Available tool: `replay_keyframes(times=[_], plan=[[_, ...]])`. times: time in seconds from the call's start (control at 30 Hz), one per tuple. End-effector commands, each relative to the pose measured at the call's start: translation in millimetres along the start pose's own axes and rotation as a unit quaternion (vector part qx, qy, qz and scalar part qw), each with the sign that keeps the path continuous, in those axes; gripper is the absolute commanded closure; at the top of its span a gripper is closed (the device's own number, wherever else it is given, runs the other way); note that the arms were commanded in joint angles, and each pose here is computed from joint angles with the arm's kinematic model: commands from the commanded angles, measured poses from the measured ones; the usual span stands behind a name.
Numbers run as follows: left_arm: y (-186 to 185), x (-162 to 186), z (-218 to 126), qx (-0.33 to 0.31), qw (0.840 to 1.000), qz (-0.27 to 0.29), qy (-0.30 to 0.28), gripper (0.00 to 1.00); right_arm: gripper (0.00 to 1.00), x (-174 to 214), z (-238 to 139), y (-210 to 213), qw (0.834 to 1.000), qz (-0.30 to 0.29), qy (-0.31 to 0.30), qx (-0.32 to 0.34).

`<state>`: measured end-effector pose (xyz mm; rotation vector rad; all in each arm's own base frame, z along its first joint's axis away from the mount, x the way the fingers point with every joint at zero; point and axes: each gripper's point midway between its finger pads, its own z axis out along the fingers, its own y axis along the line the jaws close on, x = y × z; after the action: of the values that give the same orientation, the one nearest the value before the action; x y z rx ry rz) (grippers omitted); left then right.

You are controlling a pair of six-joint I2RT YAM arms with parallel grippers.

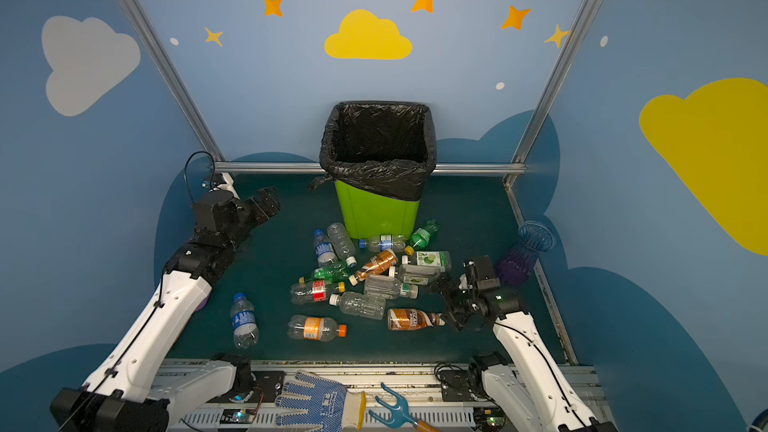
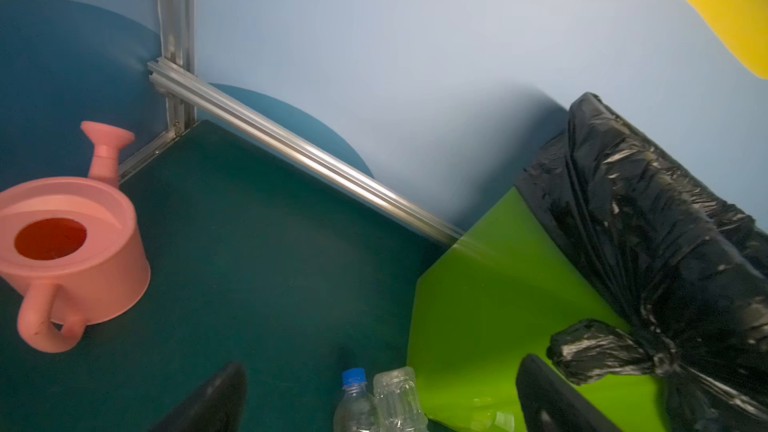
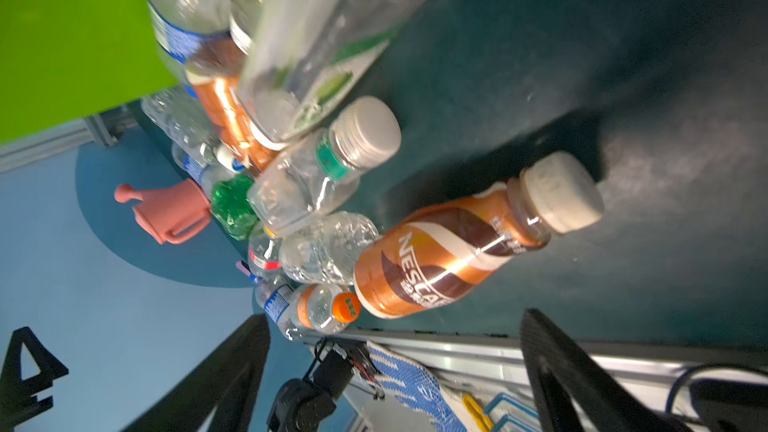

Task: Throw the plastic bottles in the bin
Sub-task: 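Lower the left arm back while the right gripper grasps the Nescafe bottle, then lift the Nescafe bottle with the right gripper and drop it into the bin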

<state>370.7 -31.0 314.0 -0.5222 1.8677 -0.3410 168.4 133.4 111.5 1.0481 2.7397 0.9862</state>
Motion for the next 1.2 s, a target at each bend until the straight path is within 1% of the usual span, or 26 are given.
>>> replay_keyframes(times=[0.0, 0.17, 0.3, 0.43, 0.57, 0.77, 0.9, 1.03, 1.17], plan=[[12.3, 14.3, 2.9, -0.014, 1.0, -0.004, 0.019, 0.0, 0.09, 13.8, 14.6, -11.1, 0.998, 0.044, 0.022, 0.034], [22.9, 24.3, 1.8, -0.024, 0.999, 0.0, 0.026, 0.0, 0.14, 25.7, 37.4, -16.6, 0.997, 0.057, 0.034, 0.044], [33.3, 31.2, 0.7, -0.037, 0.999, 0.001, 0.031, 0.0, 0.14, 23.8, 46.5, -24.2, 0.995, 0.066, 0.028, 0.063], [39.2, 34.1, -0.3, -0.041, 0.999, -0.003, 0.031, 0.0, 0.15, 17.6, 54.4, -17.7, 0.996, 0.07, 0.019, 0.055], [42.7, 36.5, -0.3, -0.046, 0.998, 0.0, 0.035, 0.0, 0.14, 17.0, 64.3, -18.3, 0.995, 0.072, 0.02, 0.067], [48.6, 36.5, -2.3, -0.057, 0.998, 0.001, 0.035, 0.0, 0.16, 21.9, 76.4, -31.5, 0.992, 0.077, 0.024, 0.101], [52.1, 37.4, -2.3, -0.063, 0.997, 0.002, 0.036, 0.0, 0.21, 19.4, 79.3, -42.1, 0.99, 0.08, 0.016, 0.114], [56.5, 38.6, -1.3, -0.071, 0.997, 0.0, 0.036, 0.0, 0.26, 15.4, 79.6, -52.9, 0.988, 0.066, 0.006, 0.138], [62.2, 40.8, -1.3, -0.082, 0.996, -0.005, 0.038, 0.0, 0.39, 8.7, 77.5, -48.4, 0.989, 0.048, -0.009, 0.137]])
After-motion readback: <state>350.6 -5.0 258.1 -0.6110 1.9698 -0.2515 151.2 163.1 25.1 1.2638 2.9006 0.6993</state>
